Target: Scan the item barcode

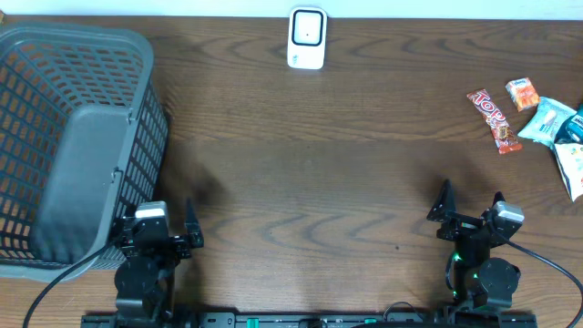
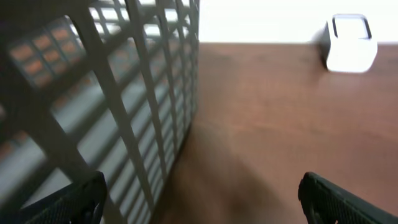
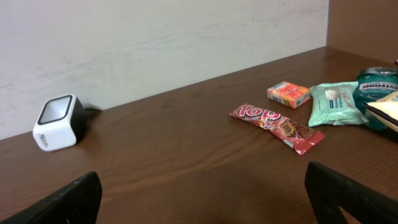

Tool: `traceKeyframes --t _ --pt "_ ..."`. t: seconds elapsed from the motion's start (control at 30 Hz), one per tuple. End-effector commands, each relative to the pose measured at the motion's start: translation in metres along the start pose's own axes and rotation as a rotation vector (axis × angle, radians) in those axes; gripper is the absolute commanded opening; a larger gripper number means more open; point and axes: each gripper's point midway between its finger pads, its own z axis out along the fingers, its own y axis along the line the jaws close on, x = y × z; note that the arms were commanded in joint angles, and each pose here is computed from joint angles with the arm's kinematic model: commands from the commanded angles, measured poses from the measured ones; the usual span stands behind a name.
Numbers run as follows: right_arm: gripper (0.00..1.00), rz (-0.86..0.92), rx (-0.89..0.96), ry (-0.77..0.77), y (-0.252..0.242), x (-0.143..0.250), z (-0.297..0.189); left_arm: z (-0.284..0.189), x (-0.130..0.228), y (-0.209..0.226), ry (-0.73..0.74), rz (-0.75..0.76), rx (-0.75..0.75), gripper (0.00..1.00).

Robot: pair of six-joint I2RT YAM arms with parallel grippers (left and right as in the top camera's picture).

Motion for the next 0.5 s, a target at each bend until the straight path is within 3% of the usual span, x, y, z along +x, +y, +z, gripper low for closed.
traceKeyframes --t 0.0,0.23,0.47 --pt "0.99 -0.015 0.010 -0.005 -0.002 0.000 0.000 -0.002 -0.023 -0.003 -0.090 -0.020 0.022 0.98" --pt "0.99 -0.014 0.010 -0.005 -0.002 0.000 0.000 -0.025 -0.080 -0.063 -0.347 -0.007 0.384 0.98" --pt "0.99 -0.014 0.010 -0.005 -0.002 0.000 0.000 -0.008 -0.080 -0.047 -0.468 -0.183 0.309 0.98"
